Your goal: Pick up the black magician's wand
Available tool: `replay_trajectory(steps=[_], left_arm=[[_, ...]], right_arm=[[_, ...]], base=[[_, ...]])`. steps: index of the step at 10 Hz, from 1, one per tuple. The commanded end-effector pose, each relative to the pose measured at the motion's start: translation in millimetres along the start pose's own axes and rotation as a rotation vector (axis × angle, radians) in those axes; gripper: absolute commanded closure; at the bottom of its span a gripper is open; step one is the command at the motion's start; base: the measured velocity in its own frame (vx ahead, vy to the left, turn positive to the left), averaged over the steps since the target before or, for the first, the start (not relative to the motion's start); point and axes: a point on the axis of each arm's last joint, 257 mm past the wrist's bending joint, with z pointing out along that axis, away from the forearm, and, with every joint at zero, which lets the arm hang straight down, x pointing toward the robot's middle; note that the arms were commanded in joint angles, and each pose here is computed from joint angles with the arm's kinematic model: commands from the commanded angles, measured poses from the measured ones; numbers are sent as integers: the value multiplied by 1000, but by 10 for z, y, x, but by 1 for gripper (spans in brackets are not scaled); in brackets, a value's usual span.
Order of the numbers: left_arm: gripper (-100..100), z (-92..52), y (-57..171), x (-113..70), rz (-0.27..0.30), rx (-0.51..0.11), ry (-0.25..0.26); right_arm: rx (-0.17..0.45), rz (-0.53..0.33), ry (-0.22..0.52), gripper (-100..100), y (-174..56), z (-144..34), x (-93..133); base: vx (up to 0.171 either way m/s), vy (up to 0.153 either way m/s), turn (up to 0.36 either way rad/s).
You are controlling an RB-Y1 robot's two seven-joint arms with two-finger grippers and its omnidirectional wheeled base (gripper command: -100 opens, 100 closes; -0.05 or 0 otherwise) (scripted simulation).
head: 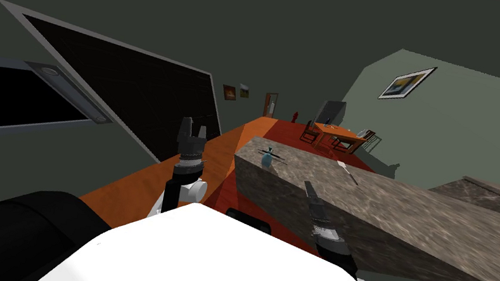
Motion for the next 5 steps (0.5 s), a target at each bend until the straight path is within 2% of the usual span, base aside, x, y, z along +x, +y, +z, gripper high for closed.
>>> replay_trajectory(steps=[1,2,3,4,5], left_arm=[[0,0,0,0,0,0,0],[0,0,0,0,0,0,0],[0,0,0,0,0,0,0],[0,0,0,0,0,0,0],[0,0,0,0,0,0,0]], right_arm=[[25,-28,70,-100,-176,-135,122],[36,-35,84,-100,-233,-166,136],[54,-56,141,-100,-359,-303,235],[63,-65,159,-100,-414,-339,241],[80,-84,215,-100,-532,-488,331]], base=[[-40,43,35],[-31,39,15],[-35,47,42],[-34,39,20],[-31,45,51]])
